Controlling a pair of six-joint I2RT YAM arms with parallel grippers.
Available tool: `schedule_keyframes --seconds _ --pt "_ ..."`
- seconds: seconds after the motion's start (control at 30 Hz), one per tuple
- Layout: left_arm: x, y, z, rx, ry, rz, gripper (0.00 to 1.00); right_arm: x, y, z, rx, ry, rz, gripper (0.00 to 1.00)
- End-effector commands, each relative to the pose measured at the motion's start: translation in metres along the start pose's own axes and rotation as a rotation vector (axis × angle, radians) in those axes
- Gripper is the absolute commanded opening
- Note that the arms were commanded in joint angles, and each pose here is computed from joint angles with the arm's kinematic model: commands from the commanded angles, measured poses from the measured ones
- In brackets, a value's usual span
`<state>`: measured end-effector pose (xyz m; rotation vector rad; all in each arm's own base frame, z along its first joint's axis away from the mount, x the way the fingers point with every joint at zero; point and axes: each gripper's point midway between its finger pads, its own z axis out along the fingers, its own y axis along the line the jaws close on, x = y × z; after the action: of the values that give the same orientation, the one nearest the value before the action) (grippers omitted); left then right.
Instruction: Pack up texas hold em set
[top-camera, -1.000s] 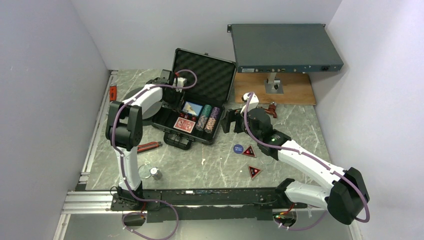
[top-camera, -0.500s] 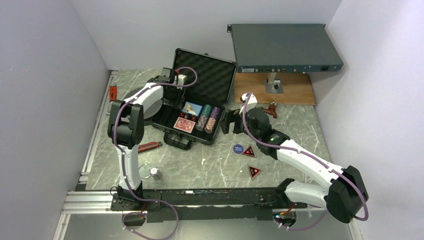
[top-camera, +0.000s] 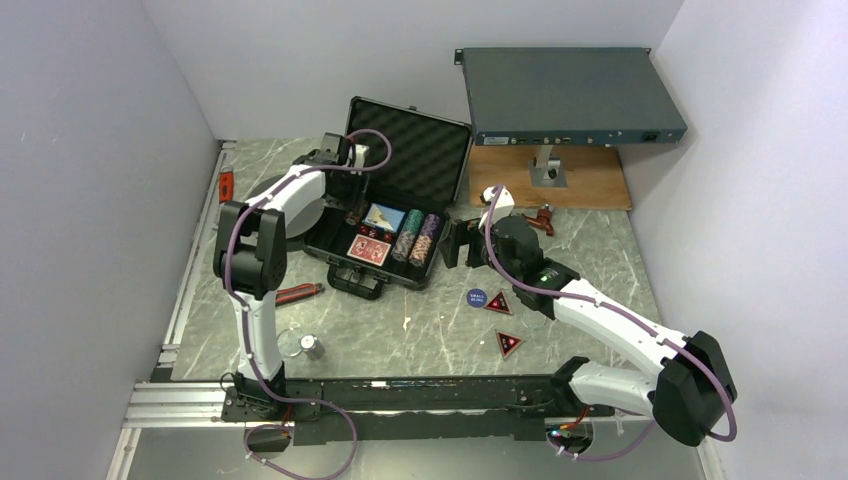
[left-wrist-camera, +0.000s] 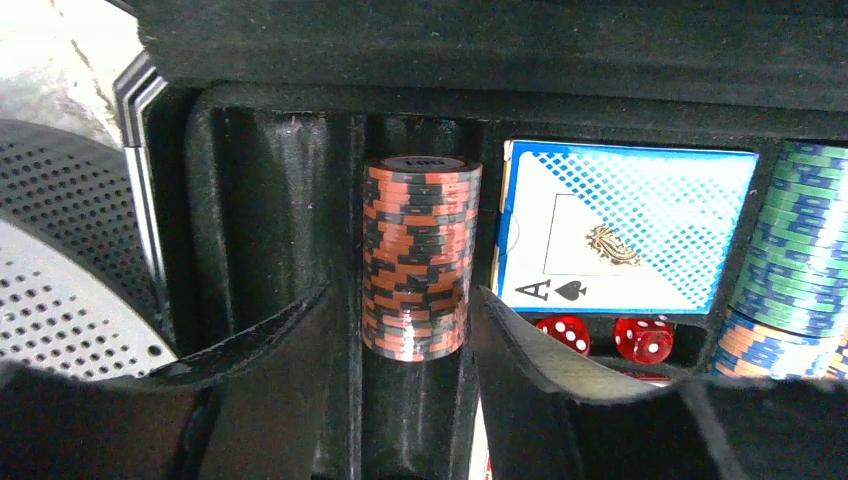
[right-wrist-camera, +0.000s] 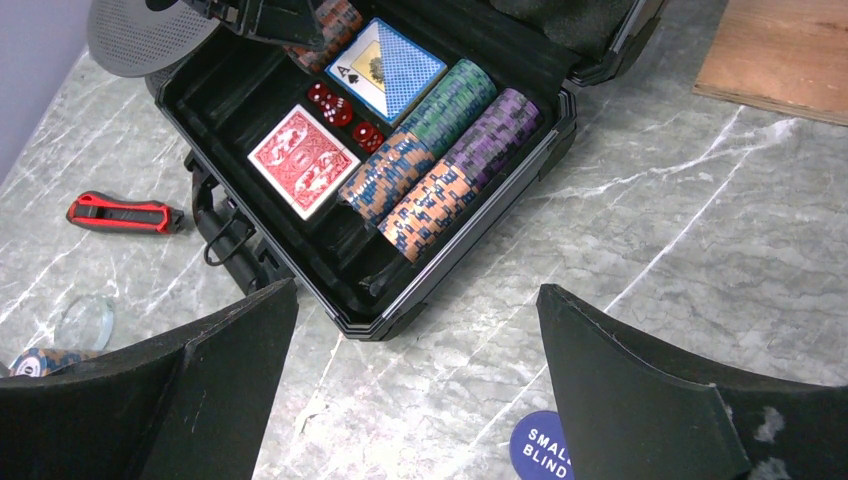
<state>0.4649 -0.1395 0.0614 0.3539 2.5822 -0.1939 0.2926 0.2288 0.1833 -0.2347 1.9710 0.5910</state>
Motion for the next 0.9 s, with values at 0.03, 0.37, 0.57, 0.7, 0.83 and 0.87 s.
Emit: schedule_keyframes --seconds 0.03,0.37,0.57,0.7,0.83,0.87 --pt "-0.031 0.002 -0.033 -0.018 -0.121 -0.011 0.62 -0.011 0.004 0.002 -0.018 -0.039 0.0 0.93" --pt "-0.055 -0.007 -0.093 0.007 -0.245 -0.014 0.65 -0.013 0.002 0.002 -0.009 -0.046 -0.009 0.93" --pt "-0.045 0.007 -0.161 -0.096 -0.332 0.019 0.68 -0.018 0.003 -0.001 -0.016 -0.067 -0.021 0.93" --pt "-0.028 0.025 -0.211 -0.22 -0.43 0.0 0.97 -0.014 0.011 0.003 -0.063 -0.053 -0.033 0.93" --pt "0.0 0.051 -0.237 -0.373 -0.457 -0.034 1.0 -0.014 0.017 0.011 -0.089 -0.03 -0.06 0.93" --pt "0.009 0.058 -0.242 -0.415 -0.462 -0.049 1.0 -0.015 0.02 0.012 -0.1 -0.027 -0.065 0.93"
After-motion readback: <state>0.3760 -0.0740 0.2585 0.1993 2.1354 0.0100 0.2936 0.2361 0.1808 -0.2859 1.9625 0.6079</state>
